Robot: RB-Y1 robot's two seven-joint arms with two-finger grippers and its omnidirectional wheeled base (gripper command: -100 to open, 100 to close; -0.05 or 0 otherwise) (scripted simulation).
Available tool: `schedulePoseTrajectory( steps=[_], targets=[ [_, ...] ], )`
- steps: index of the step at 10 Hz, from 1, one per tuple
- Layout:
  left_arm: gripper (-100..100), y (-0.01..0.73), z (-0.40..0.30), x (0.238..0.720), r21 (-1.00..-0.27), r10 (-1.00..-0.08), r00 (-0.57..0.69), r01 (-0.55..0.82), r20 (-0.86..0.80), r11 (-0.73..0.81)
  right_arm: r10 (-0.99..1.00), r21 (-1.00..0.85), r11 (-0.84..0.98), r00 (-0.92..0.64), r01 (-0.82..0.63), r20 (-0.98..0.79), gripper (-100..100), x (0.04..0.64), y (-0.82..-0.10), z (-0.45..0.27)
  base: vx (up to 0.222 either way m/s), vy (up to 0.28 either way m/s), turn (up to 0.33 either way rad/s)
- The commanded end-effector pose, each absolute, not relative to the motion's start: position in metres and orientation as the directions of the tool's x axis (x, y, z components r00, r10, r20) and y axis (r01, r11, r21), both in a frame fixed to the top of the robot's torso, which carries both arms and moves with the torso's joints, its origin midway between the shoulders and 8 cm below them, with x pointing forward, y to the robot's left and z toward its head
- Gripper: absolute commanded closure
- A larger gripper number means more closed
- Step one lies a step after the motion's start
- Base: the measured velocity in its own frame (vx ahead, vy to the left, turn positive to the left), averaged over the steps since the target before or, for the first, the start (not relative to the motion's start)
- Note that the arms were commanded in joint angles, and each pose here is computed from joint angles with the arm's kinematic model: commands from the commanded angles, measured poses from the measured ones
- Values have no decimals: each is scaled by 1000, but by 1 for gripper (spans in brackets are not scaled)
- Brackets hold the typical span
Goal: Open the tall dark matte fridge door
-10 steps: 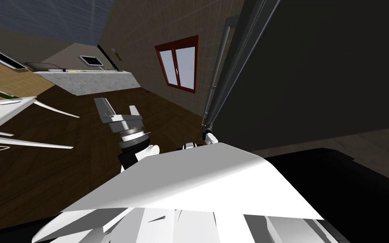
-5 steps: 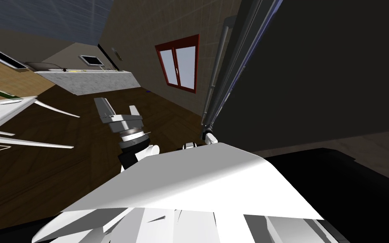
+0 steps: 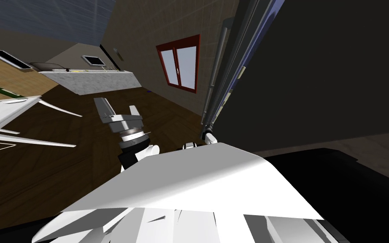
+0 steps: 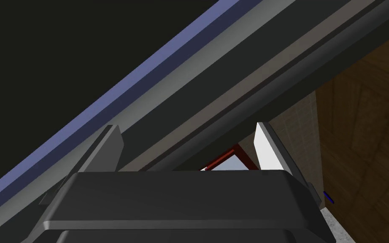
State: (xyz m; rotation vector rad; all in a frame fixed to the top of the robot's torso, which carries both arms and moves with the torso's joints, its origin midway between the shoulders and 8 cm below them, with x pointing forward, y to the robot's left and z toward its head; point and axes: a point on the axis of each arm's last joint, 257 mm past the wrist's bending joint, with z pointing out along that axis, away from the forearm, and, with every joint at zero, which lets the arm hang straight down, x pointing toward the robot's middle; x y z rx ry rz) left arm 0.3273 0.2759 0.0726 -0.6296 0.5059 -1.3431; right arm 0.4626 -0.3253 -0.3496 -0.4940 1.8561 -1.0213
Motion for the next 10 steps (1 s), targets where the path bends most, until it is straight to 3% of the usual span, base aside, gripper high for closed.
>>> schedulePoseTrajectory(
  steps=[1, 7, 10],
  targets=[
    [0, 276, 73, 327, -677, -986, 164, 728, 20, 107, -696, -823, 563, -491, 81, -524, -100, 462, -327, -349, 0, 0, 0],
    [0, 276, 73, 327, -677, -986, 164, 728, 20, 107, -696, -823, 563, -491, 81, -524, -100, 462, -327, -349, 1, 0, -1],
    [0, 276, 73, 327, -677, -986, 164, 728, 20, 107, -760, -888, 454, -491, 69, -426, -100, 455, -336, -338, 56, 16, 10]
  ],
)
